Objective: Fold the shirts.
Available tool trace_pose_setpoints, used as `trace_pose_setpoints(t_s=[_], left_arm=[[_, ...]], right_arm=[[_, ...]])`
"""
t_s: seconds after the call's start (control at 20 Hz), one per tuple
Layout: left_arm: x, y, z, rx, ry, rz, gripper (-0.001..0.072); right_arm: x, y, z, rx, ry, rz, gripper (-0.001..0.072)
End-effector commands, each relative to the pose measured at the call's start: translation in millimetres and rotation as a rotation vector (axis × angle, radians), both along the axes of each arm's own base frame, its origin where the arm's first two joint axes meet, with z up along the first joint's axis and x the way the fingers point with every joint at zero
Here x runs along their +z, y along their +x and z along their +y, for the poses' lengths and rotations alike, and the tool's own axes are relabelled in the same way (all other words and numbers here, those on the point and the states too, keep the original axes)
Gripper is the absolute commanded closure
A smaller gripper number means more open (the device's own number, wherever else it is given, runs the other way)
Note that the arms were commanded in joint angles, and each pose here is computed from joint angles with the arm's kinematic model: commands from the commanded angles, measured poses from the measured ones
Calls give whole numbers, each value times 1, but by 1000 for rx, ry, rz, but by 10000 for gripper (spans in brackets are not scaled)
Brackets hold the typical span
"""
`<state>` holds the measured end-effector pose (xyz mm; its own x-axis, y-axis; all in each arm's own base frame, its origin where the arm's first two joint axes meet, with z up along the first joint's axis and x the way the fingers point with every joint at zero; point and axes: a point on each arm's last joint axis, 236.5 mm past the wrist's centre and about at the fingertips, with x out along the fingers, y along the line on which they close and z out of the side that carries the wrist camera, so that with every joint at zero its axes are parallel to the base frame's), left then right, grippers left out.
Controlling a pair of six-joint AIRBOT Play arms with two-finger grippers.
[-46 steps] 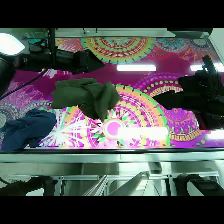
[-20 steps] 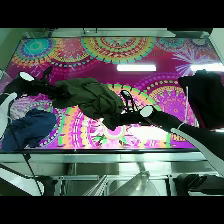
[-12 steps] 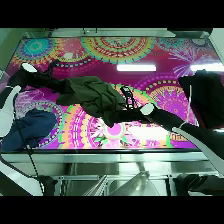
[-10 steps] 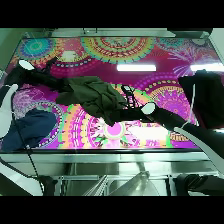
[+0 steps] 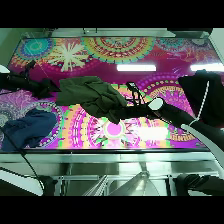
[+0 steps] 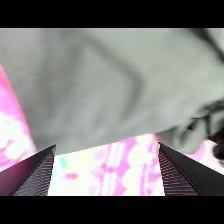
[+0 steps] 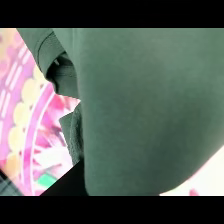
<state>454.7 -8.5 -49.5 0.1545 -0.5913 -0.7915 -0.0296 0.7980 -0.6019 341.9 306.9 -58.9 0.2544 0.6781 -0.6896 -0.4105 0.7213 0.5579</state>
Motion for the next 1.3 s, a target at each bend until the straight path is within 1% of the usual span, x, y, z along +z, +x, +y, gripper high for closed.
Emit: trace_pose_setpoints(t_s=[0.0,0.15,0.25,0.4,0.45,0.55,0.6,0.8,0.9,1.0,1.1,1.15,1.25], left_arm=[[-36,-12,23,101,8,35,-2],[-46,-13,17,105,4,23,-1],[-47,-14,4,67,-9,28,-1],[-39,-2,-18,3,-14,2,21],[-33,4,-25,-16,-8,-20,187],[-15,18,-39,-62,2,-73,658],[-3,26,-46,-83,7,-107,691],[58,34,-70,-203,7,-204,692],[112,39,-75,-212,3,-311,692],[191,40,-82,-191,-56,-480,692],[276,26,-88,-185,-114,-656,691],[318,14,-90,-180,-128,-744,691],[391,-18,-95,-188,-105,-918,692]], right_arm=[[0,-1,-1,4,0,4,694],[0,0,-1,4,0,3,694],[0,0,-1,3,0,3,694],[0,0,-1,3,0,4,694],[0,-1,-1,4,0,4,694],[3,0,-1,1,6,2,694],[7,0,0,0,12,-3,694],[39,3,-19,33,-1,-78,694],[78,12,-49,1,24,-132,694],[142,34,-97,-121,59,-275,694],[226,48,-158,-275,77,-481,694],[273,46,-188,-347,75,-595,694],[359,24,-232,-454,53,-816,694]])
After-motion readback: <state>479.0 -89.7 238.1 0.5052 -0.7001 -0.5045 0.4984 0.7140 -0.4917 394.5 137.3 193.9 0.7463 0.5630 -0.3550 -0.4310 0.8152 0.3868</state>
